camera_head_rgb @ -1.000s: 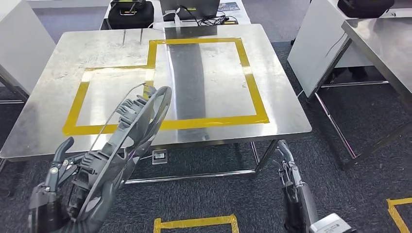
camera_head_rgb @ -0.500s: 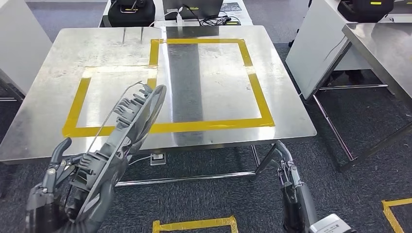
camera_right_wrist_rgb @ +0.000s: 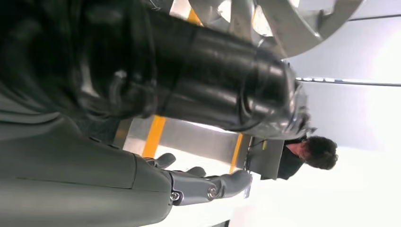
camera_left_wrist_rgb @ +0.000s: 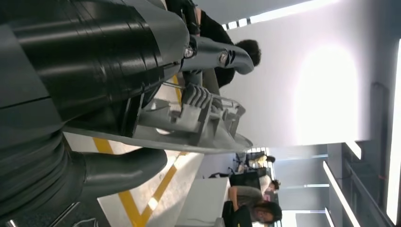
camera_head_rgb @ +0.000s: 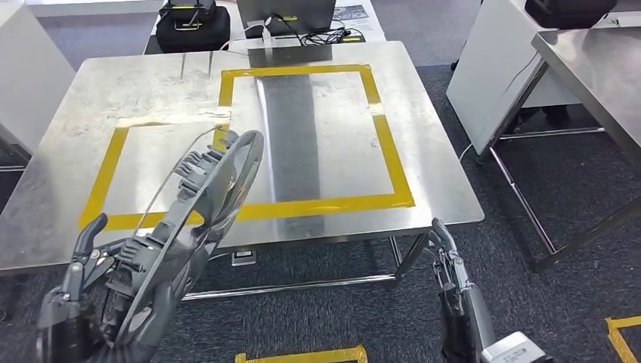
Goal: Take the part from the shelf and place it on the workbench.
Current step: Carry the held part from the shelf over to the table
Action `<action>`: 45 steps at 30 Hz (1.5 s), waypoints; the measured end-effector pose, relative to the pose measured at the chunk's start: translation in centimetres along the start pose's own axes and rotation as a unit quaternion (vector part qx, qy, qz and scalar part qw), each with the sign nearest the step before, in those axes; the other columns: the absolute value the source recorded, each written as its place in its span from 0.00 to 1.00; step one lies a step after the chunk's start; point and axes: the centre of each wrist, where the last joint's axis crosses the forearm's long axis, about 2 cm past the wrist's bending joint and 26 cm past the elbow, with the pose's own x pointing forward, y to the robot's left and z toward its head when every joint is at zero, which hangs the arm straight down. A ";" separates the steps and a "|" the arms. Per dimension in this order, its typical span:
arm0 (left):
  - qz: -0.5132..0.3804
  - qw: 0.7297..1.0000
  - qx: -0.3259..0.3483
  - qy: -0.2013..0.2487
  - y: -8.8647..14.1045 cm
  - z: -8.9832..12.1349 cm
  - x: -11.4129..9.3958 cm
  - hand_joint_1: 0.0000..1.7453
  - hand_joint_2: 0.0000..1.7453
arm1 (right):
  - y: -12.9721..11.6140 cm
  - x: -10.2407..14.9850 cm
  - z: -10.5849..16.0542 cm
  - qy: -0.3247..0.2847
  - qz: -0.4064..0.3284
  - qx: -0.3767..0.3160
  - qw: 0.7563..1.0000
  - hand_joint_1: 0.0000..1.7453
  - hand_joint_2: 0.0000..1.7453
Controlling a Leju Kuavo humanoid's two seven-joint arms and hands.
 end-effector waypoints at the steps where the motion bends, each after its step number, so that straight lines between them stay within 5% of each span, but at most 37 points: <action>1: 0.000 1.000 0.000 0.000 0.0 0.0 0.0 1.00 1.00 | 0.0 0.0 0.0 0.000 0.000 0.000 1.000 0.00 0.00; 45: -0.004 1.000 -0.001 -0.004 0.0 0.0 0.3 1.00 1.00 | 0.0 -0.1 0.1 0.003 -0.002 -0.003 1.000 0.00 0.00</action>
